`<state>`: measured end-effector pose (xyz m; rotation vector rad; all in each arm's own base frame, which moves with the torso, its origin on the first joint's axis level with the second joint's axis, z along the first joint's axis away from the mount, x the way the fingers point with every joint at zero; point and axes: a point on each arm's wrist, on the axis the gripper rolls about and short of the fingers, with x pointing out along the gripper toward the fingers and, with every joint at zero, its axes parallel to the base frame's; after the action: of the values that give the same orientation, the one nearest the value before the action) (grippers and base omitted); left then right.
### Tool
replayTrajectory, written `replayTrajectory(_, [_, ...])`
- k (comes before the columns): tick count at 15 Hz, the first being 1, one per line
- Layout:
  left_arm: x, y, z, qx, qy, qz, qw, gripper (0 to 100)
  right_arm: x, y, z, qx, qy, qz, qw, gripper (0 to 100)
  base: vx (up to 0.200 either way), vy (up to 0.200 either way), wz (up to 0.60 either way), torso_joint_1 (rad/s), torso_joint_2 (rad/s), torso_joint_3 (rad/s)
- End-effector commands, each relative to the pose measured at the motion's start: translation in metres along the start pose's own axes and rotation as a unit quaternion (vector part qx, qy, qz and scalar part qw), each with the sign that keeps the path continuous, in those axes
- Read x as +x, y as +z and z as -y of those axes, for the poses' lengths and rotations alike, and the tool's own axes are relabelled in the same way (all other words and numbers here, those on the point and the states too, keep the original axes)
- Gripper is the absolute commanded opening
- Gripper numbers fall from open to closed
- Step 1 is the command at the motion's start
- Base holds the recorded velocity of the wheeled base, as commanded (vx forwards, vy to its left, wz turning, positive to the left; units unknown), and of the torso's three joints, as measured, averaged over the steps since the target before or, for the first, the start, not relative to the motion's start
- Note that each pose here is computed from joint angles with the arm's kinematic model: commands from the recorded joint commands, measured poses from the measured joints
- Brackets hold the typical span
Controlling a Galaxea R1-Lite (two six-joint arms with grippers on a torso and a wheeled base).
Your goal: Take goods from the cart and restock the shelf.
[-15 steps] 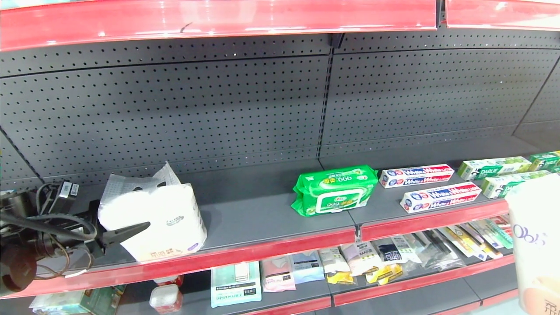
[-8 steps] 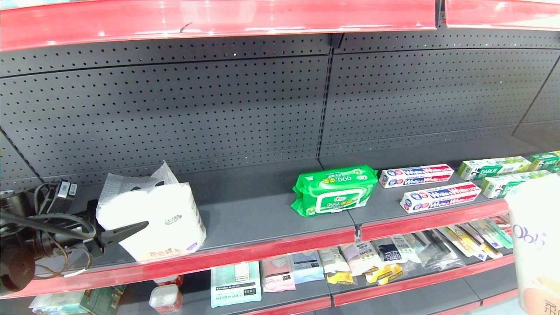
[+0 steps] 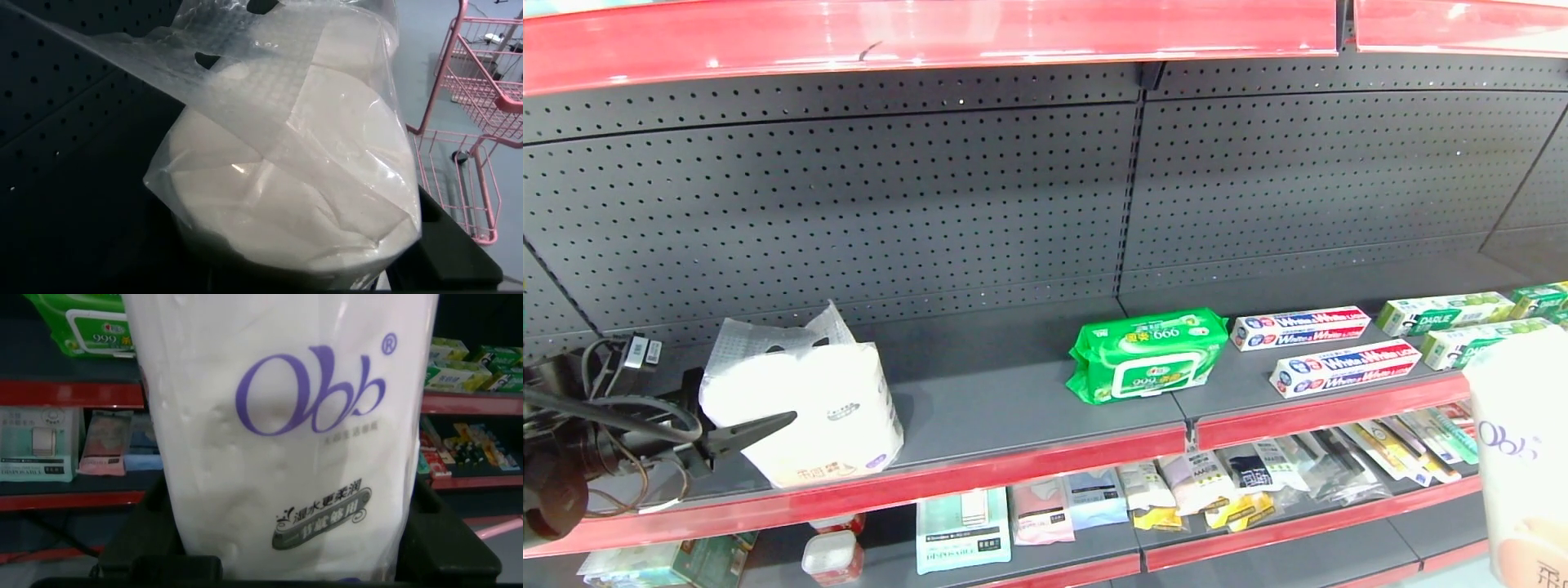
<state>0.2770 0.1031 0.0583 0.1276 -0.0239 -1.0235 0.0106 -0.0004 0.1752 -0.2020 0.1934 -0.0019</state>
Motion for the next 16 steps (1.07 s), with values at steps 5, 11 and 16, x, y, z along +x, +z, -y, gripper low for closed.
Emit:
replayTrajectory(5, [-0.0028,-0.0012,-0.0002,-0.005,0.004,-0.001,1.0000,0,0.0002,0.0007,0.0001,0.000,0.000,0.000,1.000,0,0.000,0.000,0.00,0.000,0.00,0.000])
replayTrajectory(11, [-0.0015,-0.0018,-0.0002,-0.005,0.002,-0.001,1.0000,0,0.0004,0.0002,0.0001,-0.005,0.000,-0.002,1.000,0,0.000,0.000,0.00,0.000,0.00,0.000])
replayTrajectory(16, [-0.0018,-0.0021,-0.0007,-0.005,0.004,-0.001,1.0000,0,0.0005,-0.0004,-0.0001,-0.006,0.000,-0.003,1.000,0,0.000,0.000,0.00,0.000,0.00,0.000])
